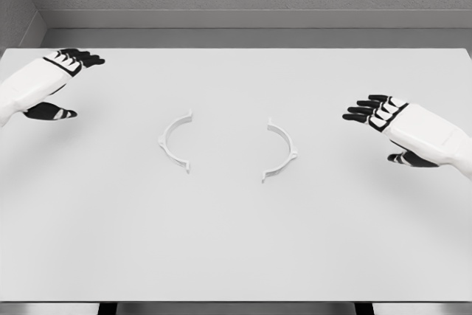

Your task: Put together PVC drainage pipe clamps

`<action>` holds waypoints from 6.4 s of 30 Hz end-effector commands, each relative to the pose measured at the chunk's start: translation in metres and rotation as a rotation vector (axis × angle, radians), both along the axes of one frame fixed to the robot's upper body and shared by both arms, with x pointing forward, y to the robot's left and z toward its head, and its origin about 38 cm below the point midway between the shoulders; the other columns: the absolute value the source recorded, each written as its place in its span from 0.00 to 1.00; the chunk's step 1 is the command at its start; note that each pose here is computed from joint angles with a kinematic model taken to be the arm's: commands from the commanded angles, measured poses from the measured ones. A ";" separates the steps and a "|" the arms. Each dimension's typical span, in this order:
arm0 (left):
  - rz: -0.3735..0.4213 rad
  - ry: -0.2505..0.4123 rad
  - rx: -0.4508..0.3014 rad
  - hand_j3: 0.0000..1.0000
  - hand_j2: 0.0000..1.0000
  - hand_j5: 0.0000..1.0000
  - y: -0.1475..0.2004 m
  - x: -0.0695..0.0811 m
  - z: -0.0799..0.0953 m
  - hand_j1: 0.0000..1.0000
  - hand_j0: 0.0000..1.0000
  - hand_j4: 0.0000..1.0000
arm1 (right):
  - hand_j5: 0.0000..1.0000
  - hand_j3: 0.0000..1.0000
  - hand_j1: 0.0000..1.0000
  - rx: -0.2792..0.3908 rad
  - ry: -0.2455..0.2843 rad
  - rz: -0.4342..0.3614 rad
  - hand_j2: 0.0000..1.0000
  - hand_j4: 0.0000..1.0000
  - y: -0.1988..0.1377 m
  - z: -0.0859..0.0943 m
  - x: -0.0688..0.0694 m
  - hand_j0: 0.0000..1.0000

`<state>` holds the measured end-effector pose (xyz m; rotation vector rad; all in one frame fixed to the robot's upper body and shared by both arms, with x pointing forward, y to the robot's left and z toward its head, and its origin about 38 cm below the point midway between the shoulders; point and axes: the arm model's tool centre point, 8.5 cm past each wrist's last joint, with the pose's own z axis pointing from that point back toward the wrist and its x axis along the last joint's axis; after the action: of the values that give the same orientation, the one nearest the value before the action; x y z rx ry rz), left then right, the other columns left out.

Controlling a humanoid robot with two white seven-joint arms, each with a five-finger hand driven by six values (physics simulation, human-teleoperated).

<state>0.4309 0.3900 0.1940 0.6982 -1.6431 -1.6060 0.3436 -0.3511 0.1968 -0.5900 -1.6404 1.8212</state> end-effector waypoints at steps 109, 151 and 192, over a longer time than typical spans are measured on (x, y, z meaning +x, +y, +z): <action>-0.140 0.149 -0.293 1.00 1.00 1.00 -0.146 0.009 -0.092 1.00 1.00 1.00 | 1.00 1.00 1.00 0.023 0.116 0.139 1.00 1.00 0.154 -0.064 0.082 1.00; -0.128 0.142 -0.291 1.00 1.00 1.00 -0.142 0.014 -0.089 1.00 1.00 1.00 | 1.00 1.00 1.00 0.052 0.138 0.186 1.00 1.00 0.203 -0.063 0.107 1.00; -0.085 0.116 -0.252 1.00 1.00 1.00 -0.114 0.026 -0.074 1.00 1.00 1.00 | 1.00 1.00 1.00 0.053 0.196 0.088 1.00 1.00 0.221 -0.056 0.171 1.00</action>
<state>0.4571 0.2756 0.1196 0.4050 -1.7655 -1.4423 0.5146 -0.1335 0.1429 -0.3232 -1.5975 1.8355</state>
